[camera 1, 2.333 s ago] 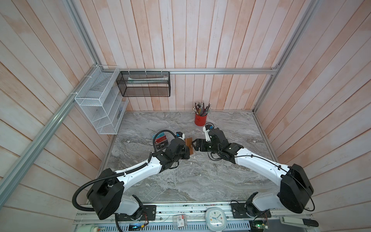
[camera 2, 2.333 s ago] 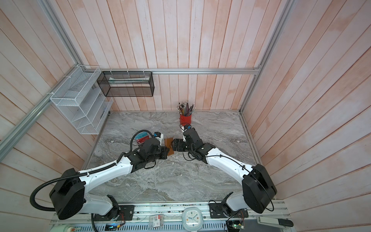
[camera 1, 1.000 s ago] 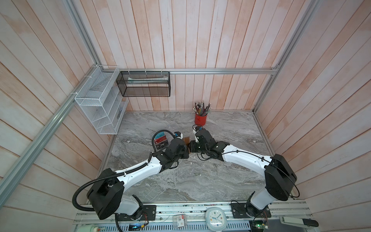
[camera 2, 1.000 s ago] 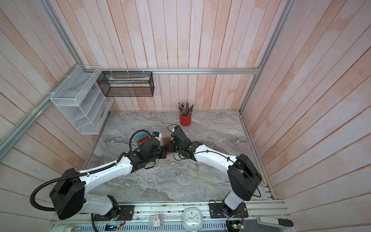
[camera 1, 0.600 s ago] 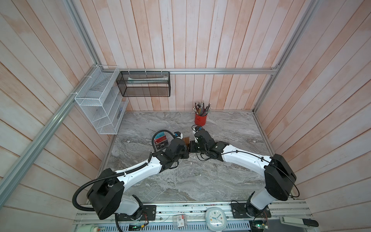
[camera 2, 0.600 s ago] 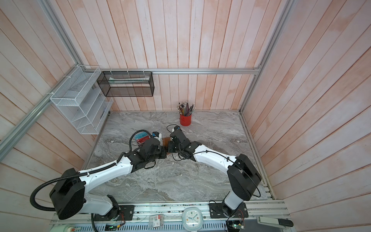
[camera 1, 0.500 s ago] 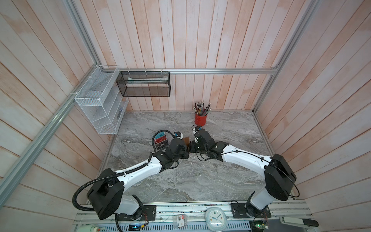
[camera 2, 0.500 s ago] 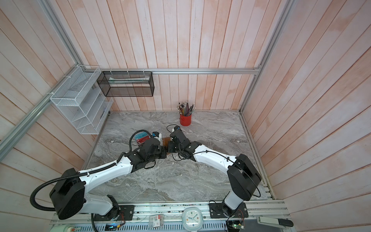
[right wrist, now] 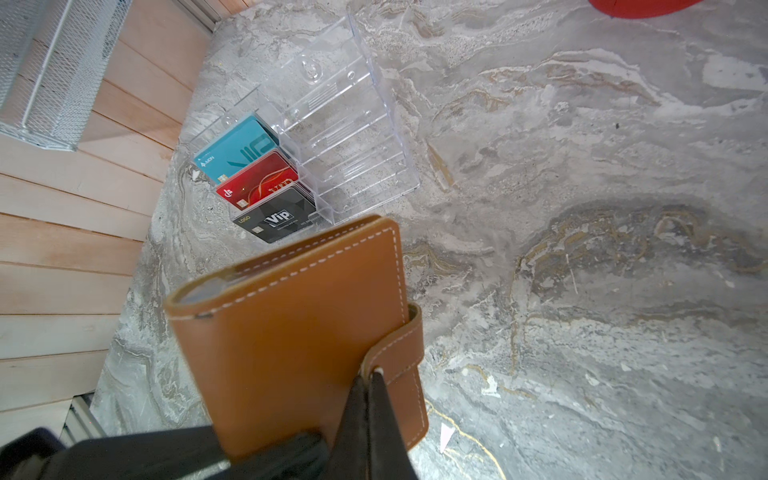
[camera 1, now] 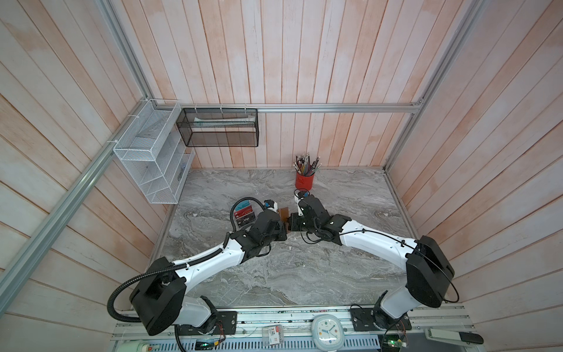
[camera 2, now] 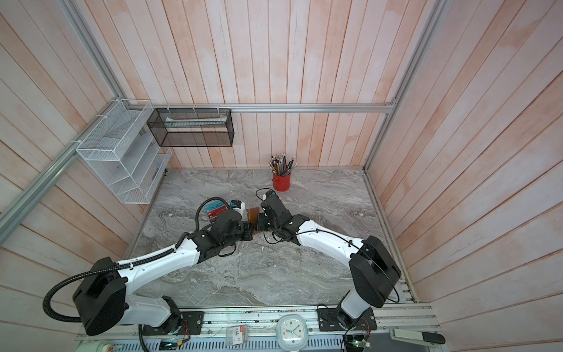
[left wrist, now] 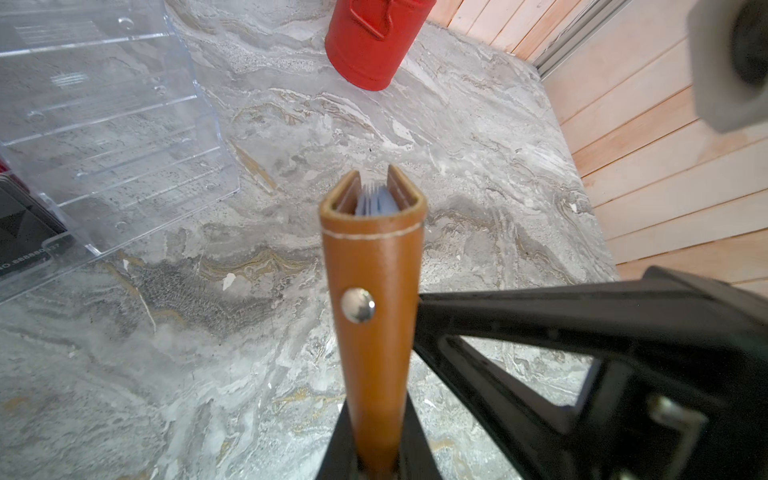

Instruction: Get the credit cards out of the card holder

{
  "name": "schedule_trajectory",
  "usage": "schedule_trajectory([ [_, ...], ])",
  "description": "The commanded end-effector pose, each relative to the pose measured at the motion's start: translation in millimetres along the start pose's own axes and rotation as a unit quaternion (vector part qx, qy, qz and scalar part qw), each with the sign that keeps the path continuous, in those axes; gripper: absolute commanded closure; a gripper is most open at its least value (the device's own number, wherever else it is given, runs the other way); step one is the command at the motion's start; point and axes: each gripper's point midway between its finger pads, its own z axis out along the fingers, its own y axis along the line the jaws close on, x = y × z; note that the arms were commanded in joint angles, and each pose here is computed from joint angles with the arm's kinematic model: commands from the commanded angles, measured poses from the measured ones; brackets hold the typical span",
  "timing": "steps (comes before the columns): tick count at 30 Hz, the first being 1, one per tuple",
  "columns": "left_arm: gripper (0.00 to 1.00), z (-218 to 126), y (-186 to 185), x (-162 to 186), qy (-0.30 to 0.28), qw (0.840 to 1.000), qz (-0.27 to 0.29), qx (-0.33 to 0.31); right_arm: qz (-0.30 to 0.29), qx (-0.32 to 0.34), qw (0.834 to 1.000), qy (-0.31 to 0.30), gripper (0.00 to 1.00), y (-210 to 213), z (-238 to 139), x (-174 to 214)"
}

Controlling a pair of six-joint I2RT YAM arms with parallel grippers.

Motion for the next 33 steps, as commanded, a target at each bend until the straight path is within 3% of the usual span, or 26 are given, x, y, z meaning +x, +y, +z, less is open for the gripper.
schedule_trajectory([
  [1,1.00,-12.9,-15.6,-15.0,-0.031,0.999,-0.002,0.034,0.004,0.037,0.999,0.000,1.00,-30.3,-3.1,-0.6],
  [15,1.00,-10.4,-6.7,-10.9,-0.024,0.999,0.002,0.025,0.013,0.024,1.000,0.005,1.00,-62.1,-20.9,0.3],
  [24,1.00,-10.9,-23.1,-5.3,-0.003,0.994,-0.003,0.110,0.029,-0.030,0.999,-0.006,1.00,-63.8,-33.4,-1.0],
  [33,1.00,-14.2,-39.7,-1.5,0.009,0.986,-0.007,0.169,0.039,-0.072,0.997,-0.013,0.88,-58.2,-37.8,-4.3],
])
